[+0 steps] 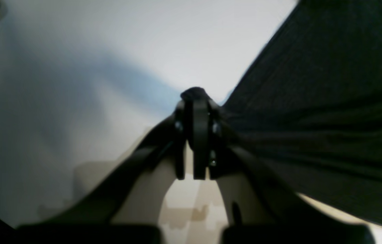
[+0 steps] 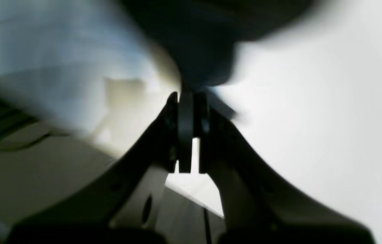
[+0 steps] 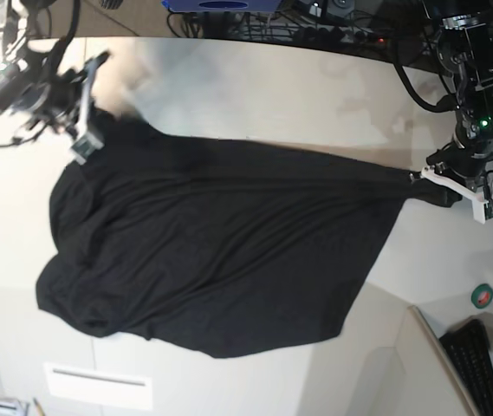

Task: Layout the t-shirt on the table in an organized manner, then fold the t-shirt properly
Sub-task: 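Grasp the shirt edge with the right gripper and pull it outward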

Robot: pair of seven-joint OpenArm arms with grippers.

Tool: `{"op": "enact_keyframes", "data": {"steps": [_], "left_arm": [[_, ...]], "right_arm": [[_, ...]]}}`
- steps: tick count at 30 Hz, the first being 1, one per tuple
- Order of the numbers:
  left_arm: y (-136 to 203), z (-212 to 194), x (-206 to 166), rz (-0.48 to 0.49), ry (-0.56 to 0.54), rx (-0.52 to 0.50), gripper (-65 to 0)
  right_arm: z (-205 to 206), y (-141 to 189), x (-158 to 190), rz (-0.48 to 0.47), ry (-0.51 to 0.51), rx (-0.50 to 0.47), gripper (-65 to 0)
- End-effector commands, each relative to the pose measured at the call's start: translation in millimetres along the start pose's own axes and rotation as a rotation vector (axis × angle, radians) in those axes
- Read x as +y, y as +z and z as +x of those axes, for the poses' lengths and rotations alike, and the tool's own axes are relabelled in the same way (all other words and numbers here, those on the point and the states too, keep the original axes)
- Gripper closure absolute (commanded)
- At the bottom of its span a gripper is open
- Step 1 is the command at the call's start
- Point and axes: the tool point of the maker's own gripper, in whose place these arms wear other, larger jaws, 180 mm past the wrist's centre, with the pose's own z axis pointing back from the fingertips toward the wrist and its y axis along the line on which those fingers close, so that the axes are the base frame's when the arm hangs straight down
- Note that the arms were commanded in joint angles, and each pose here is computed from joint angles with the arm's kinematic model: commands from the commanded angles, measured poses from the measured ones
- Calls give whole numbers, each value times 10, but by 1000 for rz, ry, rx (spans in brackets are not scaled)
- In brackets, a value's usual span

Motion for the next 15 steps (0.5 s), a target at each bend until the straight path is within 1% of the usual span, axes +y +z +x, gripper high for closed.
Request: {"op": "enact_keyframes", "data": {"steps": [1, 3, 6, 8, 10, 11, 12, 15], "left_arm": [[28, 155, 45, 13, -10, -46, 0], [32, 138, 53, 14, -12, -42, 0], [33, 139, 59, 15, -11, -43, 0], [32, 149, 56, 14, -10, -46, 0], [38, 205, 48, 13, -11, -60, 0], [53, 257, 34, 11, -14, -73, 0], [77, 318, 23, 9, -16, -89, 0], [159, 568, -48, -3, -26, -156, 0]], "right_arm": [[-21, 23, -30, -15, 18, 10, 0], [-69, -22, 163, 35, 38, 25, 0], [-171, -185, 504, 140, 69, 67, 0], [-238, -278, 601, 179, 73, 95, 0], [-142, -339, 611, 189, 69, 68, 0], [-60, -351, 577, 179, 68, 44, 0], [-13, -343, 458, 153, 58, 32, 0], [45, -263, -66, 33, -15, 19, 0]]}}
